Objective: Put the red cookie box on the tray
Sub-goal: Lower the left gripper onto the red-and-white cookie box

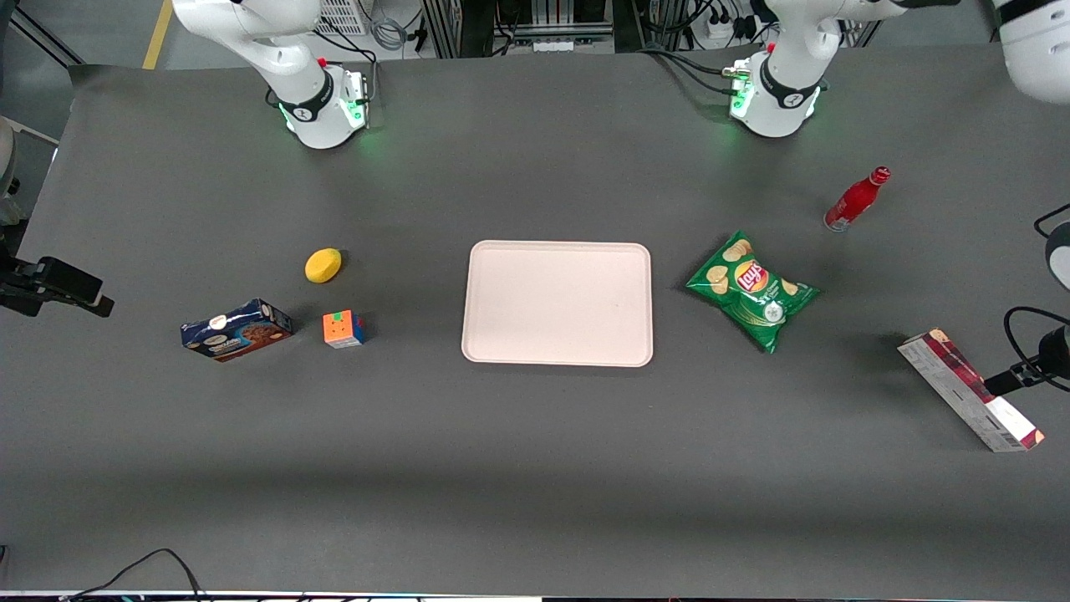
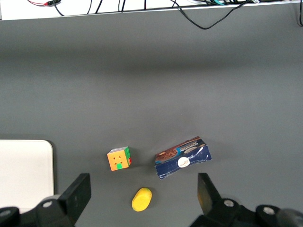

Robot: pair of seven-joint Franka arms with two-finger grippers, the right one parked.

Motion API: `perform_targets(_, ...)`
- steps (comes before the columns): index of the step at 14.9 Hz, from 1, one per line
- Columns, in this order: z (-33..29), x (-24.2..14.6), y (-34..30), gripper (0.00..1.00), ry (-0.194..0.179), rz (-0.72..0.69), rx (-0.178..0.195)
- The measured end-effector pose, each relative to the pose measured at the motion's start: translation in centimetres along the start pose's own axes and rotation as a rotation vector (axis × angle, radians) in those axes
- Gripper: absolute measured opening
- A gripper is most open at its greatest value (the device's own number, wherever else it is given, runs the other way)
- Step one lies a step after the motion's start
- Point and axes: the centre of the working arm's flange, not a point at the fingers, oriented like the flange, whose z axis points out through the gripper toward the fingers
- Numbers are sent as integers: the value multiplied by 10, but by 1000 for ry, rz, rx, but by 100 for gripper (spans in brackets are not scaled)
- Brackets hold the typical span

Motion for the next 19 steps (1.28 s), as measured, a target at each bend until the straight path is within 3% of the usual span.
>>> perform_targets(3, 47, 7, -38, 100, 26, -51, -27)
perform_targets(11, 123, -3, -2, 97, -27, -109, -117)
perform_targets(17, 116, 3, 0, 34, -7, -38, -112)
perform_targets(19, 115, 4, -2, 31, -5, -27, -109)
